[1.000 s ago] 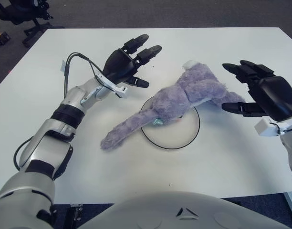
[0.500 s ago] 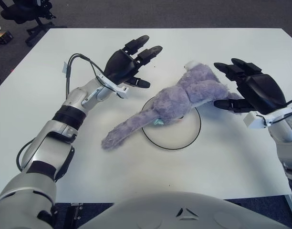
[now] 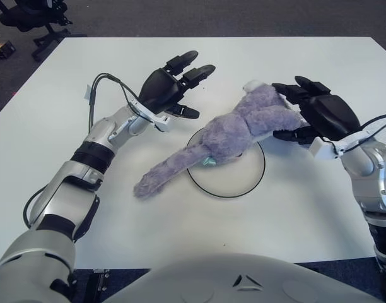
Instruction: Put the doll into the plate.
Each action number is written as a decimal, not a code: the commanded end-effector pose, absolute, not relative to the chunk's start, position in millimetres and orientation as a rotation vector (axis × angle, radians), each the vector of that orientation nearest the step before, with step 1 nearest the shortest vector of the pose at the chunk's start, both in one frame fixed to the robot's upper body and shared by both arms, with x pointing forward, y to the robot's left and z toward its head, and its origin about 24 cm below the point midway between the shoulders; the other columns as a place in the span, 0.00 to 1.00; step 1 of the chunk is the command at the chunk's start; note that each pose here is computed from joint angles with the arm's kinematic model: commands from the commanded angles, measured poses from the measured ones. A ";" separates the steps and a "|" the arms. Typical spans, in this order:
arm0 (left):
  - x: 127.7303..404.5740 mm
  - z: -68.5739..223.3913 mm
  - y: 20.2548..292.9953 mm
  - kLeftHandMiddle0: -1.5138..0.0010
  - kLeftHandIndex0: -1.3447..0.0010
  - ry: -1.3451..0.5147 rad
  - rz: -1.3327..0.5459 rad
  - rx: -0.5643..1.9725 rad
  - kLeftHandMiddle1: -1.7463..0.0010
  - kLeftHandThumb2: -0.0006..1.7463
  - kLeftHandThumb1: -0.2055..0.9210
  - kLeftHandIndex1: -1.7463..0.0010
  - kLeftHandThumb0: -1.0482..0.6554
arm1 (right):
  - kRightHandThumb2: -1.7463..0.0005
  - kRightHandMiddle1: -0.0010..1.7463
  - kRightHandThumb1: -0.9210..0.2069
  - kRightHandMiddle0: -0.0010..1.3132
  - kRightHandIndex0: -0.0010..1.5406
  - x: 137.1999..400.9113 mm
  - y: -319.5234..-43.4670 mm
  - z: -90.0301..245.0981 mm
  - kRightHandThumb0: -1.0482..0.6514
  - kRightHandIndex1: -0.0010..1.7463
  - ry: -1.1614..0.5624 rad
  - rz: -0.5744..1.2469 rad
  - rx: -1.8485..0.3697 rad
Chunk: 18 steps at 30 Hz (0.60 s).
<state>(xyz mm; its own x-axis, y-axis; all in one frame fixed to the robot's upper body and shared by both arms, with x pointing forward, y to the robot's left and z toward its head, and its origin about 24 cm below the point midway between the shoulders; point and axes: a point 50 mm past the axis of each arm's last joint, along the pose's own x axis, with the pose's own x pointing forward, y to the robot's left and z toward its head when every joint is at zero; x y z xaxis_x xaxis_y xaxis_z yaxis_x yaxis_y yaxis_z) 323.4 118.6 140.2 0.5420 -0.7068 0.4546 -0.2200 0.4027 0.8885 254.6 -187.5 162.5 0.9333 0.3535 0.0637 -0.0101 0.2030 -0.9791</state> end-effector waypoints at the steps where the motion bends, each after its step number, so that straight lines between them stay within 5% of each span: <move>1: 321.2 141.3 118.3 0.76 0.70 -0.991 -0.381 1.135 0.99 0.28 1.00 0.95 0.11 | 0.72 0.05 0.00 0.12 0.01 260.8 -184.6 159.1 0.07 0.00 -0.287 0.260 -1.351; 18: 317.5 143.2 115.7 0.77 0.70 -0.981 -0.387 1.099 1.00 0.28 1.00 0.95 0.11 | 0.72 0.05 0.00 0.14 0.01 276.4 -173.7 128.8 0.06 0.00 -0.239 0.263 -1.317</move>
